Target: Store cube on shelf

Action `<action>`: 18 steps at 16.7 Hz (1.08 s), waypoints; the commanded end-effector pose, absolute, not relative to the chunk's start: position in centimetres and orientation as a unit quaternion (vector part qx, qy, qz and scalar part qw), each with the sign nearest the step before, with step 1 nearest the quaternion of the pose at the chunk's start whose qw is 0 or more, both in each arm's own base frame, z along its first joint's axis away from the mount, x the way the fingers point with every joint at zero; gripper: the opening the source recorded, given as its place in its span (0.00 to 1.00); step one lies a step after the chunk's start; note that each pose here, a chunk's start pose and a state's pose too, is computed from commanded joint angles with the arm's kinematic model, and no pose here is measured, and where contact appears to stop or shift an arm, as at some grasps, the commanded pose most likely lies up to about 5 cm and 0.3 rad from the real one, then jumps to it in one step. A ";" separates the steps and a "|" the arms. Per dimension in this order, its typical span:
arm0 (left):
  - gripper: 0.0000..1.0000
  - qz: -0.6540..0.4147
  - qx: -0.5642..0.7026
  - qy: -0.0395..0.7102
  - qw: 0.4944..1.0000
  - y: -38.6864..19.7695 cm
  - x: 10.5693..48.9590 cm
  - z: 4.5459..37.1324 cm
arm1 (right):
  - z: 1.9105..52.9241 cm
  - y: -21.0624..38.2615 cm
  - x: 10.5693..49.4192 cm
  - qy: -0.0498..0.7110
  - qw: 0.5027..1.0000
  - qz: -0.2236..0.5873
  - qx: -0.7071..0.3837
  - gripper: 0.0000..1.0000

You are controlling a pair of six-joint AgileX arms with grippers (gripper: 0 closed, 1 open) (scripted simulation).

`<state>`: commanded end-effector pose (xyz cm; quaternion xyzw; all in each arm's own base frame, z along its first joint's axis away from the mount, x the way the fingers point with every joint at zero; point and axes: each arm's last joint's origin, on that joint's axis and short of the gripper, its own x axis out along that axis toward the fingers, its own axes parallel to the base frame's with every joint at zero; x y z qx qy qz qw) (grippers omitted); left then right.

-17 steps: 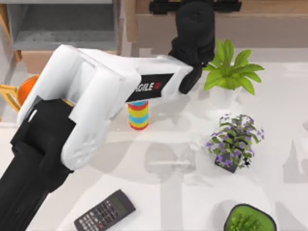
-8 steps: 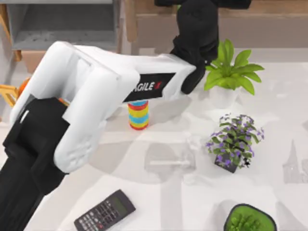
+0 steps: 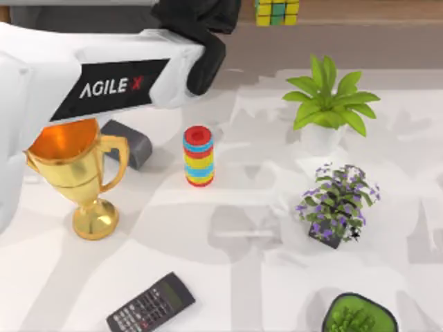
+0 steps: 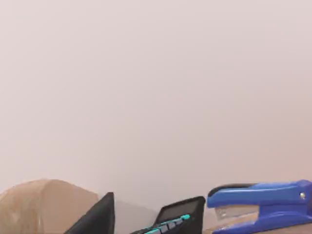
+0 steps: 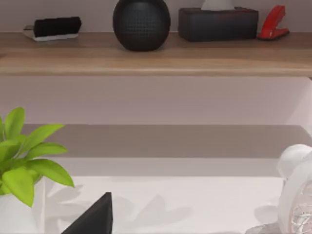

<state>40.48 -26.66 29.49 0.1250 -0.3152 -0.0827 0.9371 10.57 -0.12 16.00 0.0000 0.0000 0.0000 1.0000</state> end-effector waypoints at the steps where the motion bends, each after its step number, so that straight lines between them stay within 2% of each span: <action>1: 1.00 -0.067 0.159 -0.339 0.925 -23.9 40.6 30.5 | 16.0 -0.1 10.6 0.000 1.000 0.000 0.000 1.00; 4: 1.00 -0.003 0.286 -0.386 0.877 -14.4 40.6 32.0 | 16.0 -0.1 10.6 0.000 1.000 0.000 0.000 1.00; 8: 1.00 0.089 0.482 -0.360 0.794 -0.8 38.7 30.1 | 16.0 -0.1 10.6 0.000 1.000 0.000 0.000 1.00; 13: 1.00 0.129 0.668 -0.209 0.702 12.7 32.3 23.0 | 16.0 -0.1 10.6 0.000 1.000 0.000 0.000 1.00; 18: 1.00 0.067 0.723 -0.060 0.685 17.8 25.4 14.5 | 16.0 -0.1 10.6 0.000 1.000 0.000 0.000 1.00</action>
